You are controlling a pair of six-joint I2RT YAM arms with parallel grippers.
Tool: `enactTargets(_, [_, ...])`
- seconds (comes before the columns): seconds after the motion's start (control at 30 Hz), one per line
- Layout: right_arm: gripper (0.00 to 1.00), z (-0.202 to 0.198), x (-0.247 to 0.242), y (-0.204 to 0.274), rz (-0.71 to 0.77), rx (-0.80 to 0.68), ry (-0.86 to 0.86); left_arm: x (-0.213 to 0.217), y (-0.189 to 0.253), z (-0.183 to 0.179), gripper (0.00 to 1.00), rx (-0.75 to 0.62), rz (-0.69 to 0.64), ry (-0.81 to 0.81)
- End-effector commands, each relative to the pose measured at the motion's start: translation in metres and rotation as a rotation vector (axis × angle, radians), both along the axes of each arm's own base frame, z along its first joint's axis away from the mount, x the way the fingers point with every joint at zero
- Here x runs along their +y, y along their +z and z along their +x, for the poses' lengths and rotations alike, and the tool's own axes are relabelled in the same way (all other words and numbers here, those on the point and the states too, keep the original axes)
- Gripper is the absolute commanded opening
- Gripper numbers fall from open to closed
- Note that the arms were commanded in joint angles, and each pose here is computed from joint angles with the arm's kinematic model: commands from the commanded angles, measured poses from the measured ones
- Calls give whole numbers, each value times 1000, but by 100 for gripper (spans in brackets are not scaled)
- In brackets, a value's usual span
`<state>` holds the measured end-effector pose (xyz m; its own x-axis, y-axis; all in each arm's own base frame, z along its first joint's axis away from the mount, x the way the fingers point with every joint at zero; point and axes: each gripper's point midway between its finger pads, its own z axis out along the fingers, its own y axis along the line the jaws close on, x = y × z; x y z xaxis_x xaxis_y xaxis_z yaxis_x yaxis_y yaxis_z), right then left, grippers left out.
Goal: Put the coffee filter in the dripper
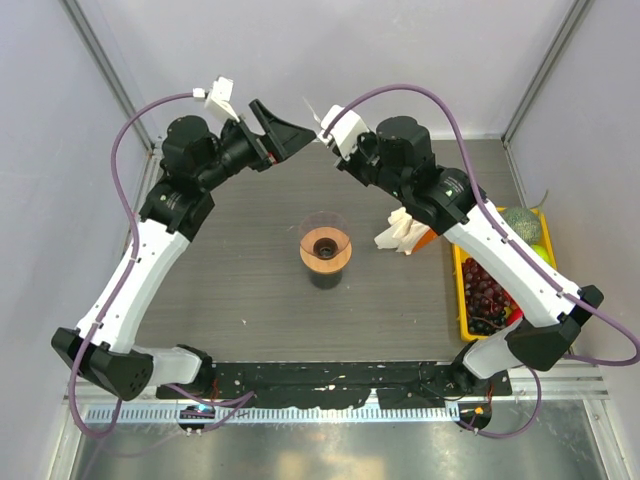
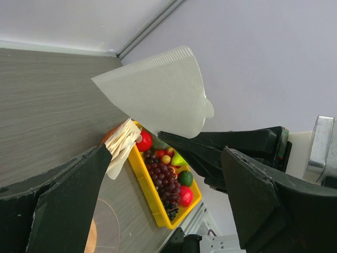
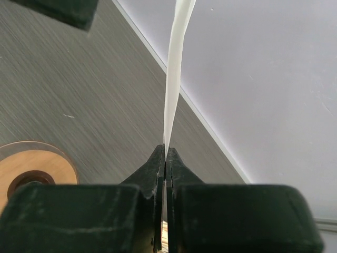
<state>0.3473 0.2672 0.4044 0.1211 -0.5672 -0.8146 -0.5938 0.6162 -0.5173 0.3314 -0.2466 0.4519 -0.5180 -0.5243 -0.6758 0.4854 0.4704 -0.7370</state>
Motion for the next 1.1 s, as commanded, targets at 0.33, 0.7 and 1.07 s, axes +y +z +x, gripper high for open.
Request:
enactTargets(0.33, [5, -12, 5, 17, 55, -11, 18, -10, 12, 0, 99, -29, 35, 55])
enactTargets(0.7, [5, -13, 7, 20, 41, -40, 6, -4, 3, 11, 98, 8, 68, 113])
enactTargets(1.07, [5, -14, 10, 18, 49, -29, 12, -7, -3, 5, 99, 17, 42, 90])
